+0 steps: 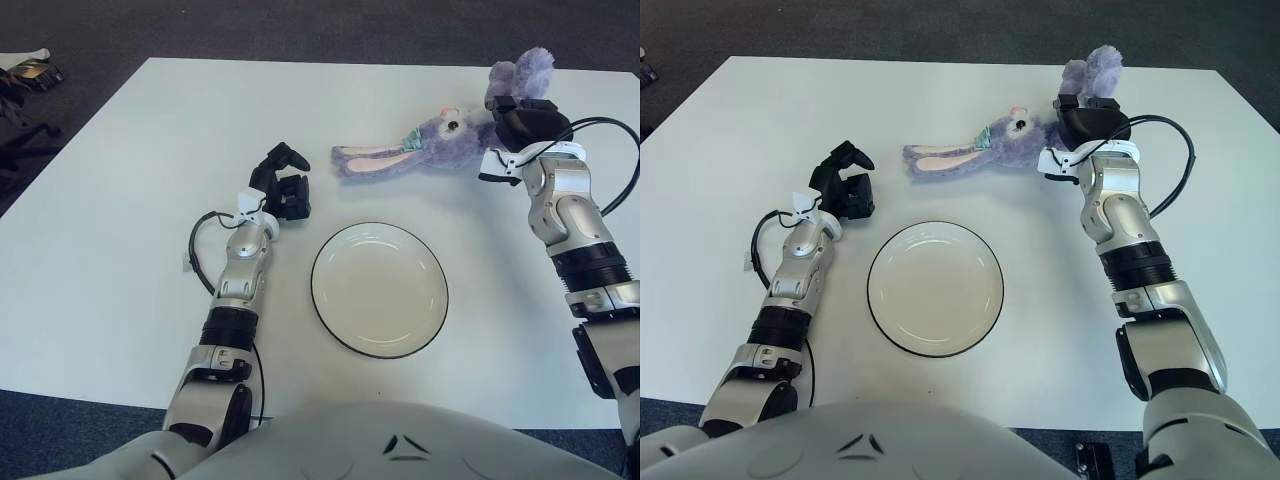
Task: Put the doll into the plate.
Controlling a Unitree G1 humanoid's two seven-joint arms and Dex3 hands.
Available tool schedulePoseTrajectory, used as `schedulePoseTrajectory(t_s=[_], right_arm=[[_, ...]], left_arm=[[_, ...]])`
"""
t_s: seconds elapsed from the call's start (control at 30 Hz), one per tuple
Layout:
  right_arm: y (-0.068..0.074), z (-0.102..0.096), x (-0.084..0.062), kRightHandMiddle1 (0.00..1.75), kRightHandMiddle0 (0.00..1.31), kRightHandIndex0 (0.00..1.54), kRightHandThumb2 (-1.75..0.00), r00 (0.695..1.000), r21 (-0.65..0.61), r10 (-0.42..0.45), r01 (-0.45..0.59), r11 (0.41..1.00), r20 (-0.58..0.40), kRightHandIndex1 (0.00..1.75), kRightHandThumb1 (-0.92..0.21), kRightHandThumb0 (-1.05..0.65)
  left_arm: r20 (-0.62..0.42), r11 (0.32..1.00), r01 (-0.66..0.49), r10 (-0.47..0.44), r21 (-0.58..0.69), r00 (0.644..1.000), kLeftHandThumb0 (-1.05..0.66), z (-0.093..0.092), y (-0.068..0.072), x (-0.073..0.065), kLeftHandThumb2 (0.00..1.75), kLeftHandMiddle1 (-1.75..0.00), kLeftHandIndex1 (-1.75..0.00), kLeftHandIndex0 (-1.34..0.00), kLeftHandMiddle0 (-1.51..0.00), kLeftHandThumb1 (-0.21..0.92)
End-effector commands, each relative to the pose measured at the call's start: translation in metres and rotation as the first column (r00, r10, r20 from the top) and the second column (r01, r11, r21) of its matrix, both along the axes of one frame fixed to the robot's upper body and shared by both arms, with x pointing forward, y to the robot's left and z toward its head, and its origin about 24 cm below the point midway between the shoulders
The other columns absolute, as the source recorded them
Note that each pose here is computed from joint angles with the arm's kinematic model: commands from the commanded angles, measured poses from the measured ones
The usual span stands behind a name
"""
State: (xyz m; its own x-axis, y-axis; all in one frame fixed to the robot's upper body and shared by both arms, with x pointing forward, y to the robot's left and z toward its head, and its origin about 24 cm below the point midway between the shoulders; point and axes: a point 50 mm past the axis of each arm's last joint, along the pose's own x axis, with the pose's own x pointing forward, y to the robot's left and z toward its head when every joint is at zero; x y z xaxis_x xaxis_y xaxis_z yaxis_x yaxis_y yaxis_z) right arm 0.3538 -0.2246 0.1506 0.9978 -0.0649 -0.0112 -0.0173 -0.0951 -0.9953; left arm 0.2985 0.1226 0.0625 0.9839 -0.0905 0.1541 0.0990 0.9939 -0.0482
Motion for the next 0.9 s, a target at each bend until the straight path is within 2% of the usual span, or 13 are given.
schedulePoseTrajectory(t_s=[0.0, 0.23, 0.4, 0.53, 0.87], right_arm=[[-0.002, 0.003, 0.005, 0.49, 0.00, 0.14, -0.86, 1.000, -0.012, 0.004, -0.004, 1.000, 0.004, 0.12, -0.32, -0.62], [-0.001, -0.001, 0.010, 0.49, 0.00, 0.21, -0.82, 1.000, -0.039, 0.018, -0.017, 0.999, 0.011, 0.17, -0.35, -0.68], [0.001, -0.005, 0.015, 0.55, 0.00, 0.18, -0.77, 1.000, -0.037, 0.021, -0.020, 0.999, 0.017, 0.48, -0.39, -0.70], [0.001, -0.007, 0.019, 0.62, 0.00, 0.15, -0.82, 1.000, -0.024, 0.016, -0.015, 1.000, 0.020, 0.59, -0.35, -0.64], [0.000, -0.010, 0.025, 0.69, 0.00, 0.08, -0.92, 0.999, -0.004, 0.002, -0.002, 1.000, 0.047, 0.59, -0.26, -0.55]], left_arm=[[-0.097, 1.000, -0.005, 0.005, -0.006, 0.995, -0.48, -0.024, 0.003, -0.013, 1.35, -1.75, -1.75, -0.63, -1.20, 0.29], [-0.094, 1.000, -0.005, 0.004, -0.006, 0.996, -0.48, -0.024, 0.003, -0.014, 1.35, -1.75, -1.75, -0.63, -1.20, 0.29], [-0.096, 1.000, -0.006, 0.005, -0.010, 0.995, -0.48, -0.023, 0.003, -0.014, 1.35, -1.75, -1.75, -0.63, -1.20, 0.29], [-0.092, 1.000, -0.006, 0.005, -0.012, 0.996, -0.48, -0.022, 0.003, -0.014, 1.35, -1.75, -1.75, -0.63, -1.20, 0.29], [-0.092, 1.000, -0.004, 0.002, -0.016, 0.996, -0.48, -0.023, 0.003, -0.015, 1.35, -1.75, -1.75, -0.63, -1.20, 0.29]])
